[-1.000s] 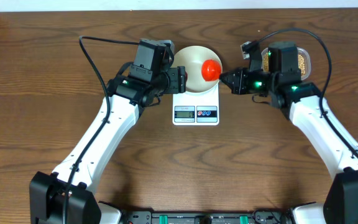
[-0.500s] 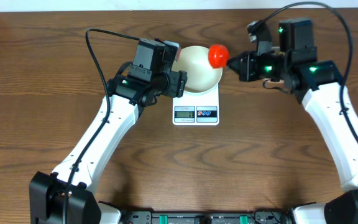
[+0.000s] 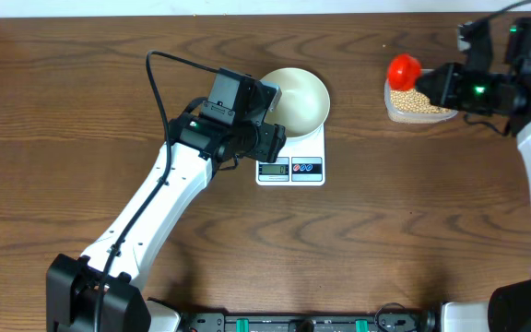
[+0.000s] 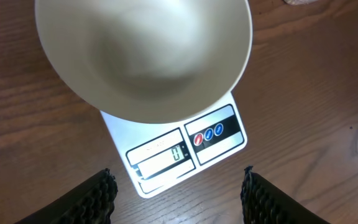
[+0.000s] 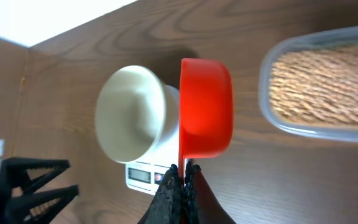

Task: Scoop item into bowl and weigh 50g on scale
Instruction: 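Carry the red scoop with the right gripper to the soybean tub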

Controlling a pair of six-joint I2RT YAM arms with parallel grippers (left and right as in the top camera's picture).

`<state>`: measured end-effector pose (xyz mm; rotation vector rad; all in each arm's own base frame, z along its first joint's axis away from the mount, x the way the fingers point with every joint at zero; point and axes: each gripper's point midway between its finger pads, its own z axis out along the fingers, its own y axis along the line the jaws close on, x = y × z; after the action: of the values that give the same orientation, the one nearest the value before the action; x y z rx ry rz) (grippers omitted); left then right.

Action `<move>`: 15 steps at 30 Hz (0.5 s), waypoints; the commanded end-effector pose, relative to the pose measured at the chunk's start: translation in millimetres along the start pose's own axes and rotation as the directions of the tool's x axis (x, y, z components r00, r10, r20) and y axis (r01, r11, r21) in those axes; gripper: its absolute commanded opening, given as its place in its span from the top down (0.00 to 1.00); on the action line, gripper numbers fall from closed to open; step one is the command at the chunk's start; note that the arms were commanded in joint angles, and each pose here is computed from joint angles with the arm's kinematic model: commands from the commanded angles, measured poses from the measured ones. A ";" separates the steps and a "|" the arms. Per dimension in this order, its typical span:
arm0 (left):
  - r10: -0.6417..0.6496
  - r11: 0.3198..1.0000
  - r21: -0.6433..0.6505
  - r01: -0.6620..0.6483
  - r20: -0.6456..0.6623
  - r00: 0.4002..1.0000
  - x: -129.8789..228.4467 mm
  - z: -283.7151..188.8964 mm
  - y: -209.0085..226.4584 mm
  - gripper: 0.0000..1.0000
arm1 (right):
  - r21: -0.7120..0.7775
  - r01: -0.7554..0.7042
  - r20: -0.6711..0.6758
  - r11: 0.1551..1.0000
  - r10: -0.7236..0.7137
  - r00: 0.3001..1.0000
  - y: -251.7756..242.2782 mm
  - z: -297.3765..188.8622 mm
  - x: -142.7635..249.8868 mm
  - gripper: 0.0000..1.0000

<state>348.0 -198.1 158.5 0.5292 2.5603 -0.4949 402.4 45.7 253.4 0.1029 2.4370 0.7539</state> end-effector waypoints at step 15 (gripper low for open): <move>0.040 0.998 0.047 -0.038 -0.043 0.998 11.3 5.2 -29.0 0.45 | 0.086 0.018 0.022 0.996 -0.020 1.000 -16.7 -18.5 -3.2 0.99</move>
<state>330.1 -218.3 156.0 0.5944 2.5799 -0.5288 397.1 24.9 243.6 0.1492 2.4816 0.6689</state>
